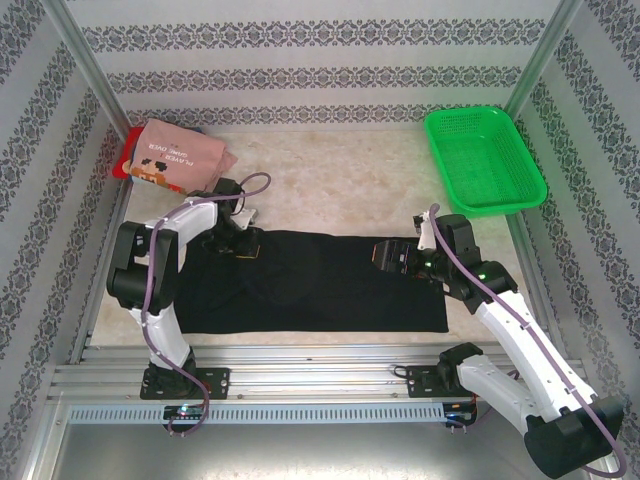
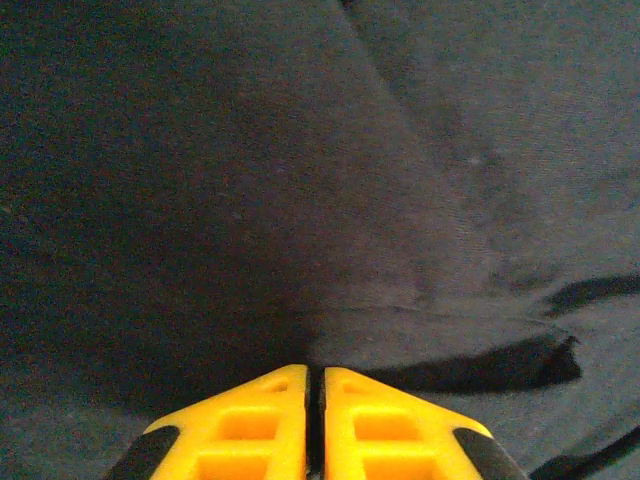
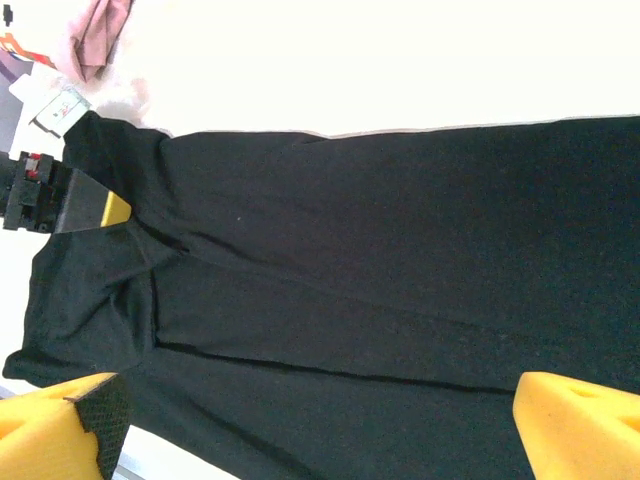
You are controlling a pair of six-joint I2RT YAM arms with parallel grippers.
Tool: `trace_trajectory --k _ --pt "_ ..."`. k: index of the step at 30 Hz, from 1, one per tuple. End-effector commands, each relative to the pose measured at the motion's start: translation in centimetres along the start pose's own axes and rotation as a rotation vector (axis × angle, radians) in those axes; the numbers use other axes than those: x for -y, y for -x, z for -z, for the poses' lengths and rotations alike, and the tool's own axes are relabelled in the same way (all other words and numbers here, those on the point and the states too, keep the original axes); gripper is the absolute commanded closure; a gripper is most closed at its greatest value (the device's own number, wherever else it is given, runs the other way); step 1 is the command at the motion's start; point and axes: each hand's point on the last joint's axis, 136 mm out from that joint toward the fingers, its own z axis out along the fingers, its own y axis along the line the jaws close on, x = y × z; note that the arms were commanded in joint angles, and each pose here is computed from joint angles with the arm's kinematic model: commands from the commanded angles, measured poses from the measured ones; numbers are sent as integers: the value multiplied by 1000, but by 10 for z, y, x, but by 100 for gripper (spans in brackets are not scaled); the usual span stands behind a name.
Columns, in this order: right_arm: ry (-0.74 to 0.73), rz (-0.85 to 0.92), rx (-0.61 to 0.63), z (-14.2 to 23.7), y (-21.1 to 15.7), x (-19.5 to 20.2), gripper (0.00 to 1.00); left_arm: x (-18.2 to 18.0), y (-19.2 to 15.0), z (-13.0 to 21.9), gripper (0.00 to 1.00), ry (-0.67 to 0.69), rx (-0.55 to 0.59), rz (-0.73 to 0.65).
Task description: Fold and stack the t-shirts
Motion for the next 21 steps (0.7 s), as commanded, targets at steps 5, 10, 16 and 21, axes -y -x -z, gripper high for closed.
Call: trace_trajectory --k 5,10,16,21 --pt "-40 6 31 5 8 3 2 24 -23 24 99 -51 15 -35" --pt "-47 -6 31 2 9 5 2 37 -43 30 100 -83 24 -43" --pt "-53 -15 22 -2 10 7 2 51 -67 29 100 -122 33 -24" --pt "-54 -24 22 -5 11 8 2 59 -86 21 100 -141 26 -8"
